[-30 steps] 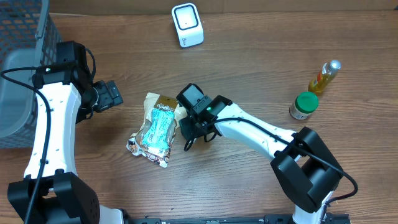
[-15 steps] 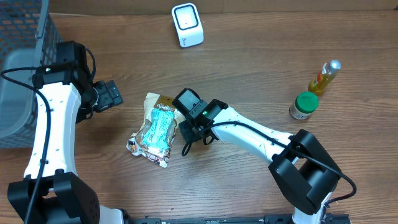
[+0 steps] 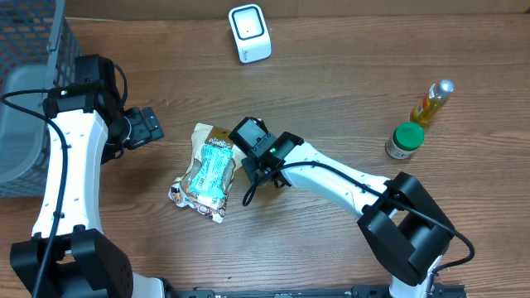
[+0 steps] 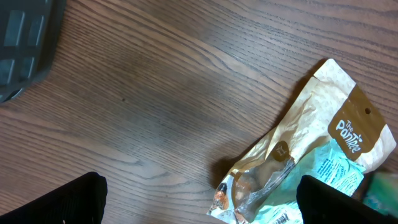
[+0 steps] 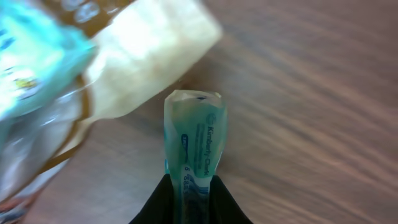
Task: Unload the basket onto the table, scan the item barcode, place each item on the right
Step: 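Lift the teal packet and carry it right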
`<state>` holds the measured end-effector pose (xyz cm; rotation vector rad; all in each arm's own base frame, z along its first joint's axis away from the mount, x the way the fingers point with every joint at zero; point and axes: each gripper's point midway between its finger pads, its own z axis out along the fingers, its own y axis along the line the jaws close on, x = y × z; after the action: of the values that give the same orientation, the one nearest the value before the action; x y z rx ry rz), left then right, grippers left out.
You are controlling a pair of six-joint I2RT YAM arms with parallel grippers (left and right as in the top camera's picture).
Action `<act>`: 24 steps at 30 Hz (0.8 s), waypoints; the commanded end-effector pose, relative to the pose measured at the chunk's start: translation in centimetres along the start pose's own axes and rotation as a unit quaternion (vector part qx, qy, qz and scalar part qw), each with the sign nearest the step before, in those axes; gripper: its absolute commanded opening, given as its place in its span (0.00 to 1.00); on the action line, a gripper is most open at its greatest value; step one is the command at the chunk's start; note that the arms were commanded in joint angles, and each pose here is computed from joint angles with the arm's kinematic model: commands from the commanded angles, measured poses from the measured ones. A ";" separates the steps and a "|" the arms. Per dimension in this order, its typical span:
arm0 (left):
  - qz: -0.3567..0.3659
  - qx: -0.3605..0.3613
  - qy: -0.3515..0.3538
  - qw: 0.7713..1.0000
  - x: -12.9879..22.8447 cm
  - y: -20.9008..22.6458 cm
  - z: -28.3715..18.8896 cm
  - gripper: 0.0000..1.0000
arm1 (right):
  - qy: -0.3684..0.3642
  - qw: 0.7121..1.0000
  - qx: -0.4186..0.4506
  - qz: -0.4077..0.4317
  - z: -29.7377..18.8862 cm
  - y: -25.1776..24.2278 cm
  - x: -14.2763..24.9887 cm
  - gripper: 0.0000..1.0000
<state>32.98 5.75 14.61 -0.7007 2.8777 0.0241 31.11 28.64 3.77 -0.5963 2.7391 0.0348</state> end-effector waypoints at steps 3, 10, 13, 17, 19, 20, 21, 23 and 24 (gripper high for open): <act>0.000 -0.001 -0.001 1.000 -0.1 0.0 0.0 1.00 | -0.031 0.994 0.105 0.027 -0.2 -4.6 -1.2 0.14; 0.000 -0.001 -0.001 1.000 -0.1 0.0 0.0 1.00 | -0.016 0.988 0.128 0.087 0.1 -8.4 -1.1 0.16; 0.000 -0.001 -0.001 1.000 -0.1 0.0 0.0 1.00 | -0.007 0.986 0.133 0.098 0.1 -9.6 -0.8 0.18; 0.000 -0.001 -0.001 1.000 -0.1 0.0 0.0 0.99 | -0.001 0.985 0.137 0.107 0.2 -10.4 -0.6 0.18; 0.000 -0.001 -0.001 1.000 -0.1 0.0 0.0 1.00 | 0.001 0.985 0.135 0.109 0.2 -10.6 -0.6 0.18; 0.000 -0.001 -0.001 1.000 -0.1 0.0 0.0 1.00 | 0.002 0.985 0.131 0.110 0.3 -10.5 -0.6 0.19; 0.000 -0.001 -0.001 1.000 -0.1 0.0 0.0 1.00 | 0.004 0.986 0.123 0.111 0.4 -10.2 -0.6 0.22; 0.000 -0.001 -0.001 1.000 -0.1 0.0 0.0 0.99 | 0.009 0.988 0.106 0.112 0.5 -9.6 -0.5 0.25; 0.000 -0.001 -0.001 1.000 -0.1 0.0 0.0 1.00 | 0.011 0.989 0.099 0.112 0.5 -9.4 -0.4 0.26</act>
<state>32.98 5.75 14.61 -0.7006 2.8778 0.0235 35.71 19.85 4.07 -0.2413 2.7514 -0.2433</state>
